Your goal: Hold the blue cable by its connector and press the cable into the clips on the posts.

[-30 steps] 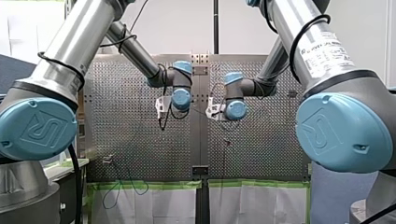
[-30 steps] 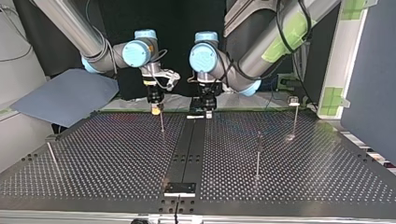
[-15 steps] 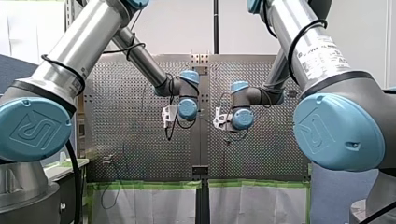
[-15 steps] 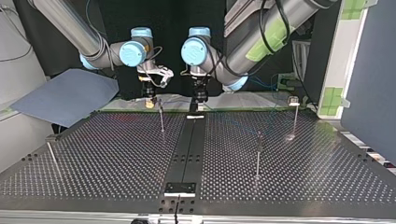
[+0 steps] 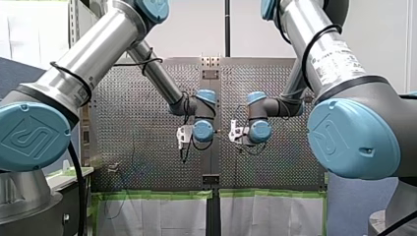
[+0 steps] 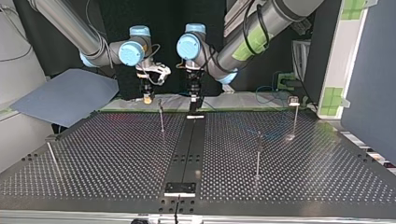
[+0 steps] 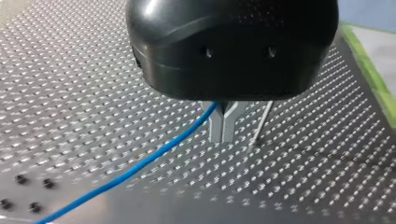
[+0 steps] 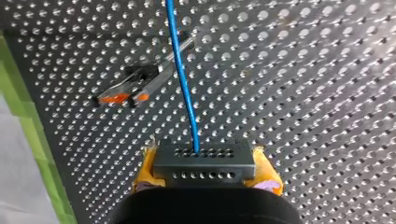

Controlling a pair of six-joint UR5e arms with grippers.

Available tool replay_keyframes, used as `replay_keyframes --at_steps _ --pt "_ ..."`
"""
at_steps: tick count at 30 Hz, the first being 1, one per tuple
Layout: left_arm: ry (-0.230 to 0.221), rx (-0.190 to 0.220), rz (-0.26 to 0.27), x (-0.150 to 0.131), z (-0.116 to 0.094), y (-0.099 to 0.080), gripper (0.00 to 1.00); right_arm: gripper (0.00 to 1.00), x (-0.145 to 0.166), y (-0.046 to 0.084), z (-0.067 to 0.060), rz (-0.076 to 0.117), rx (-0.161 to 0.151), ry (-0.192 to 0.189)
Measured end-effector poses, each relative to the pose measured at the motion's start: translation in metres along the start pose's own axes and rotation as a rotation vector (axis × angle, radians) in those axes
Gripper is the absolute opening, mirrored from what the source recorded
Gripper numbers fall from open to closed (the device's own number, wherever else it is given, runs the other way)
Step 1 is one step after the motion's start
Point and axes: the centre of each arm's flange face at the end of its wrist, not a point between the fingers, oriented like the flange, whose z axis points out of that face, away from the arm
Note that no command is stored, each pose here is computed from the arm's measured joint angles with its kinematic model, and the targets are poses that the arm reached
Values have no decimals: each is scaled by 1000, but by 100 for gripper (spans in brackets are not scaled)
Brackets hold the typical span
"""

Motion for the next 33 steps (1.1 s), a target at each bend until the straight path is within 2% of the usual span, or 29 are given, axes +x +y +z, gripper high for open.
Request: replay_keyframes --at_steps 6,10,19,27,33 --pt "13 20 8 28 -2 -7 2 0 -16 7 0 4 -4 -22" --pt "13 30 9 36 -4 -11 2 0 -31 13 0 8 -6 -38" --pt "0 41 -1 38 -8 -18 2 0 -38 32 6 22 -19 -17" --pt "-32 58 -24 36 -6 -23 2 0 -56 48 11 40 -10 -21" --pt "-22 59 -18 44 -4 -21 2 0 -58 57 16 59 0 -8"
